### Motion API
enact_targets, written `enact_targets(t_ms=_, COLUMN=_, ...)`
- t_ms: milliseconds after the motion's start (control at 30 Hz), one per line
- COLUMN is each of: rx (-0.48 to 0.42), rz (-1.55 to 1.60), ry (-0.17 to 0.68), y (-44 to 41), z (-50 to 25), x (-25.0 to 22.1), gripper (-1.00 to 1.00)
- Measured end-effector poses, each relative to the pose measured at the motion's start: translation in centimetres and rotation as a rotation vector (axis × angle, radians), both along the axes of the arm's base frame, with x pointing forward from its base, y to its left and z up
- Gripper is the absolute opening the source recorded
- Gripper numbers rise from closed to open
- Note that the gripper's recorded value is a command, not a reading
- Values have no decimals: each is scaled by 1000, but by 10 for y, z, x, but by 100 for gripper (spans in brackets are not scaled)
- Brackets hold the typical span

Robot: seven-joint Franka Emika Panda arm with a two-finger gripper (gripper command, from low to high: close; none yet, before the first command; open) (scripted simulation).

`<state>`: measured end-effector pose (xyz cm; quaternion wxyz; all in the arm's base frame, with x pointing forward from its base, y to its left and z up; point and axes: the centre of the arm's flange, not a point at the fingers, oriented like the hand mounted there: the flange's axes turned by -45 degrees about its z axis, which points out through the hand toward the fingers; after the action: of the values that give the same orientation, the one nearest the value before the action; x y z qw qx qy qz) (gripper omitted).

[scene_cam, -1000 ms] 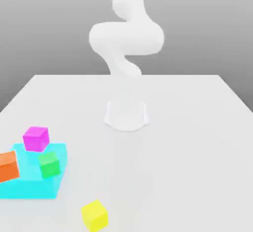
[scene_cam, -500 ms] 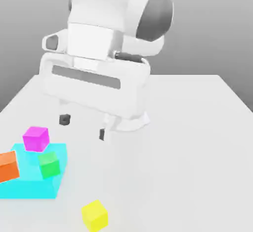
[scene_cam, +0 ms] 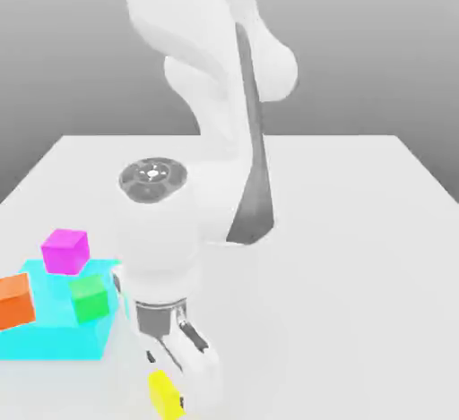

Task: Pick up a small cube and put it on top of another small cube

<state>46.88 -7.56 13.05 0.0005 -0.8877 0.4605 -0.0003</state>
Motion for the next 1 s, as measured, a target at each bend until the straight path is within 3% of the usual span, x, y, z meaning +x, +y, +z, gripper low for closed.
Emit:
enact_targets(t_ms=200, rx=0, rz=0, ry=-1, y=0, z=0, x=0, gripper=-100)
enact_targets(t_ms=367, rx=-2, rz=-9, ry=0, y=-2, z=55, x=-1, gripper=-100)
enact_targets(t_ms=767, rx=-11, rz=-681, ry=4, y=-120, z=165, x=-90, gripper=-100)
enact_targets(t_ms=933, rx=-2, rz=-762, ry=0, y=-129, z=130, x=-103, gripper=-100)
enact_targets(t_ms=967, rx=-1, rz=-762, ry=0, y=-128, z=119, x=-103, gripper=100)
enact_targets(t_ms=1000, rx=-1, rz=-762, ry=0, y=-128, z=119, x=-103, gripper=100)
